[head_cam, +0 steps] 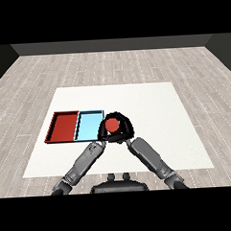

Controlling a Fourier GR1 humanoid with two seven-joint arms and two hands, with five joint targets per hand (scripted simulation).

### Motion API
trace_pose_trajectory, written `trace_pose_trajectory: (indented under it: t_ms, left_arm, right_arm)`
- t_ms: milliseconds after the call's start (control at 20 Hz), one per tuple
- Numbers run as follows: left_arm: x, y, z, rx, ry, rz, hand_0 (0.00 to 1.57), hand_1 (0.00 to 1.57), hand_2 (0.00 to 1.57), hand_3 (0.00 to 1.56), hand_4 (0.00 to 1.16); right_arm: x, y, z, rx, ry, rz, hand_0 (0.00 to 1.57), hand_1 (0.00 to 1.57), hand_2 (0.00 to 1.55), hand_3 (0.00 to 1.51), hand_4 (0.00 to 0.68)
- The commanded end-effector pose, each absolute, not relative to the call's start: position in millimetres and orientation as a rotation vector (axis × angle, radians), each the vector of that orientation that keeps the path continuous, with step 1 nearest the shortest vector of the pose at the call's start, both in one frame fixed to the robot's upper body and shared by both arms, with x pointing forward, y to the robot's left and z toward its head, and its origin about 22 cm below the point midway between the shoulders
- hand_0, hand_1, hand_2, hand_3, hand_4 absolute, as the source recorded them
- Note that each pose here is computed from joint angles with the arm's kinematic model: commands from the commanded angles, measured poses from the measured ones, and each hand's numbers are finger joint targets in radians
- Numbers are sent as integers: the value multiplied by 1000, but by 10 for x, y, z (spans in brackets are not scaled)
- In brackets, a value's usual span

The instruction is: Pick the red can and put it in the red box

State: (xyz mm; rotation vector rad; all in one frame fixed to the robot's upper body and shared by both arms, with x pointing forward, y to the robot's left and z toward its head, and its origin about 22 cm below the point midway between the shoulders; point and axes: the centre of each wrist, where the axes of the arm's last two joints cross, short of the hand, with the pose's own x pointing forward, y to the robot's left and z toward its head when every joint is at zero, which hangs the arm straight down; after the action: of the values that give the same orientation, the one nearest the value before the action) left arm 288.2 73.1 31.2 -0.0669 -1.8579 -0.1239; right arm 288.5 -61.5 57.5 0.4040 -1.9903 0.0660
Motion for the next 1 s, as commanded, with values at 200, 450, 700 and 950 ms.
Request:
trace_pose_trajectory:
  t_ms: [200,450,700,950]
  left_arm:
    - [2919,503,335,-82,-1840,-137,1571,1571,1571,1493,1148]
    - [2747,556,217,-70,-1843,-128,1571,1571,1571,1476,1153]
    - [2829,694,191,-70,-1800,-127,1571,1571,1571,1479,1145]
    - [2694,910,36,-79,-1759,-95,1571,1571,1571,1484,1126]
  right_arm:
    - [2861,-632,675,453,-2054,57,0,0,0,0,0]
    - [3023,-753,852,386,-2062,86,0,0,0,0,0]
    - [3023,-1066,729,292,-2109,58,0,0,0,0,0]
    - [2950,-1215,1349,314,-2231,12,0,0,0,0,0]
